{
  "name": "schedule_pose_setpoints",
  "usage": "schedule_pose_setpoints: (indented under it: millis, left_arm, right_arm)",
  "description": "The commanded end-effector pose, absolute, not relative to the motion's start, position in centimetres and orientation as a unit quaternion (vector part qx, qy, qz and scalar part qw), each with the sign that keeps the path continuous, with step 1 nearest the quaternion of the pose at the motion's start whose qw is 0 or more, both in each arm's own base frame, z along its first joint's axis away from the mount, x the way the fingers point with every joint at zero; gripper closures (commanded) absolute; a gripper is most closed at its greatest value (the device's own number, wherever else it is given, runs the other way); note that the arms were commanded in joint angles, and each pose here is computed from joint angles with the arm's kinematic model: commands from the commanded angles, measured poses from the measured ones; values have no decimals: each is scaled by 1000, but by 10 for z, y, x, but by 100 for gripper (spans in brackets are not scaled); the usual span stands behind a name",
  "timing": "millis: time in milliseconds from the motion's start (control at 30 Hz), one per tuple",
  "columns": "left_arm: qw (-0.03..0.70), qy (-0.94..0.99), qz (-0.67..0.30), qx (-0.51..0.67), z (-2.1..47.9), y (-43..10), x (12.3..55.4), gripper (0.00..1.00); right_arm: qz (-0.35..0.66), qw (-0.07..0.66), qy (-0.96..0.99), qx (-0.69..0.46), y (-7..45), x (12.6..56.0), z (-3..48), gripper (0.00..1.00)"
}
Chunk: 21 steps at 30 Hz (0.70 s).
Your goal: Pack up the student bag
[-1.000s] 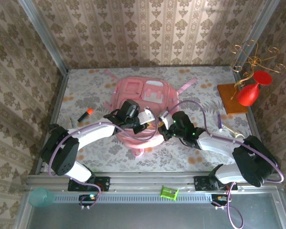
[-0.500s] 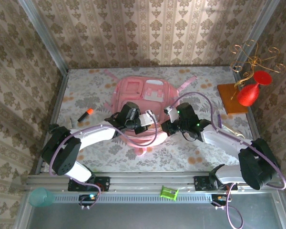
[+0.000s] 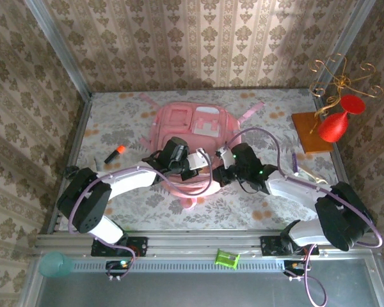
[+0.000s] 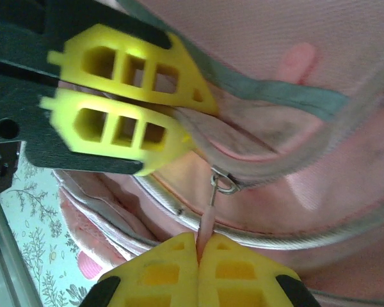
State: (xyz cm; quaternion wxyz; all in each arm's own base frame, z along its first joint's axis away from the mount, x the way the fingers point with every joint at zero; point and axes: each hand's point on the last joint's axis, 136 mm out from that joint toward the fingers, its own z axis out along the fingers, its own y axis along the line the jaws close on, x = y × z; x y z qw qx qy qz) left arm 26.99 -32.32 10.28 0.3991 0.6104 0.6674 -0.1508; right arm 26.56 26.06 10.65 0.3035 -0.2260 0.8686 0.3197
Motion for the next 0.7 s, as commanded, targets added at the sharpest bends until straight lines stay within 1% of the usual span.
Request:
schedule_pose_setpoints:
  millis: [0, 133, 167, 233, 300, 400, 500, 533, 567, 667]
  left_arm:
    - [401, 695, -124, 584, 100, -323, 289, 100]
    - [379, 678, -142, 613, 96, -329, 273, 100]
    - [369, 678, -145, 619, 94, -328, 269, 93]
    - [350, 678, -145, 630, 92, -322, 262, 73]
    - [345, 677, -146, 634, 96, -317, 258, 62]
    - [350, 681, -165, 622, 109, -309, 255, 51]
    - [368, 680, -201, 602, 131, -302, 250, 33]
    - [377, 682, -214, 589, 140, -299, 251, 29]
    - [386, 685, -226, 575, 148, -295, 253, 27]
    - [419, 701, -269, 510, 173, -281, 266, 26]
  right_arm:
    - [412, 331, 793, -304, 309, 235, 145, 100]
    - [408, 352, 793, -284, 307, 240, 142, 100]
    - [399, 354, 798, -281, 304, 243, 141, 100]
    - [383, 357, 808, -270, 295, 250, 137, 100]
    - [376, 357, 814, -262, 286, 254, 135, 100]
    - [356, 354, 825, -258, 273, 259, 131, 100]
    - [342, 355, 833, -250, 261, 264, 129, 100]
    - [337, 355, 835, -251, 258, 265, 130, 100]
    - [335, 354, 837, -250, 256, 266, 129, 100]
    - [340, 352, 833, -258, 258, 265, 131, 100]
